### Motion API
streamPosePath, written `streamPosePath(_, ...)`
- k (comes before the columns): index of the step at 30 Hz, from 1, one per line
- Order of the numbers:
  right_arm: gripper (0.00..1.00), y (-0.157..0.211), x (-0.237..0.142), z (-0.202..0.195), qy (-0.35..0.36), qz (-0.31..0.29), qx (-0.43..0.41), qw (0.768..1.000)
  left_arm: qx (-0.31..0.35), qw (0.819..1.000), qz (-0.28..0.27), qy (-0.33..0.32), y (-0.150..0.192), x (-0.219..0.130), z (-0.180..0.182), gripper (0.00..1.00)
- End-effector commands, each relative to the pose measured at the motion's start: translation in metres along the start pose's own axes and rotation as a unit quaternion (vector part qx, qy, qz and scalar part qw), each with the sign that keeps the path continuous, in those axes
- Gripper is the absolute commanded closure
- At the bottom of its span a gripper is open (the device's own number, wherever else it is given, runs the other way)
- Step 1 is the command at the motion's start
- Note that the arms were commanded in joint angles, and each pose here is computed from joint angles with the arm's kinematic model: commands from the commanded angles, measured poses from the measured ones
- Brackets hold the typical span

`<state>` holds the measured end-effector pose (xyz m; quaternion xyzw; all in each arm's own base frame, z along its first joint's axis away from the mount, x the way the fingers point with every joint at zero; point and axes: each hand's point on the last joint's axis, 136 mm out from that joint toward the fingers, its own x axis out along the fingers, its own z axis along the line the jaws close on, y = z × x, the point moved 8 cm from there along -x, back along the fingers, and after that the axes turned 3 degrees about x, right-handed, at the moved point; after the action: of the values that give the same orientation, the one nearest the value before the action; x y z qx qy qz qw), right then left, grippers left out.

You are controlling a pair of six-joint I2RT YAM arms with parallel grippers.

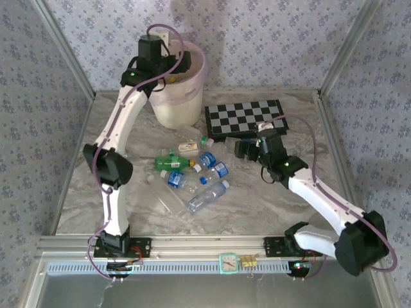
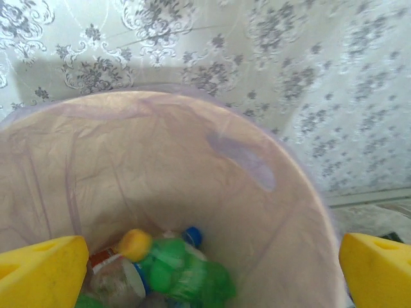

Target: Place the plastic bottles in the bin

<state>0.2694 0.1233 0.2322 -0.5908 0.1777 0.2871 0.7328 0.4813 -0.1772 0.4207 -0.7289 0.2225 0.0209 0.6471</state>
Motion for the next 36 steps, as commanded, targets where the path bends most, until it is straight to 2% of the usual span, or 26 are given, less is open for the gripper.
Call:
streamPosePath(1, 0.00, -0.008, 0.008, -0.006, 0.024, 0.028, -0.020, 0.999, -0.010, 0.998, -0.064, 0.028, -0.024, -0.052, -0.013, 0.00)
streamPosePath(6, 0.00, -0.013, 0.034, -0.013, 0.018, 0.081, -0.025, 0.996, -0.060, 0.993, -0.099, 0.015, 0.012, -0.091, 0.000, 0.00)
streamPosePath(10, 0.00, -0.022, 0.055, -0.012, -0.009, 0.094, -0.046, 0.994, -0.120, 0.988, -0.097, 0.000, 0.058, -0.118, 0.014, 0.00)
streamPosePath(15, 0.00, -0.033, 0.083, -0.010, -0.052, 0.128, -0.072, 0.988, -0.217, 0.974, -0.063, -0.023, 0.137, -0.140, 0.034, 0.00)
streamPosePath(17, 0.00, -0.029, 0.096, -0.012, -0.055, 0.150, -0.083, 0.984, -0.253, 0.966, -0.039, -0.033, 0.168, -0.144, 0.040, 0.00)
streamPosePath(18, 0.00, -0.039, 0.101, -0.009, -0.063, 0.147, -0.090, 0.983, -0.268, 0.963, -0.022, -0.033, 0.184, -0.146, 0.042, 0.00)
streamPosePath(21, 0.00, -0.033, 0.120, -0.009, -0.078, 0.177, -0.097, 0.976, -0.294, 0.955, 0.031, -0.038, 0.221, -0.150, 0.041, 0.00)
streamPosePath(24, 0.00, -0.026, 0.132, -0.006, -0.099, 0.194, -0.092, 0.972, -0.307, 0.949, 0.062, -0.036, 0.250, -0.152, 0.032, 0.00)
streamPosePath(28, 0.00, -0.020, 0.143, -0.009, -0.089, 0.205, -0.095, 0.970, -0.313, 0.946, 0.077, -0.030, 0.269, -0.146, 0.019, 0.00)
streamPosePath(36, 0.00, -0.003, 0.134, -0.017, -0.073, 0.221, -0.094, 0.968, -0.291, 0.953, 0.085, -0.006, 0.252, -0.118, 0.001, 0.00)
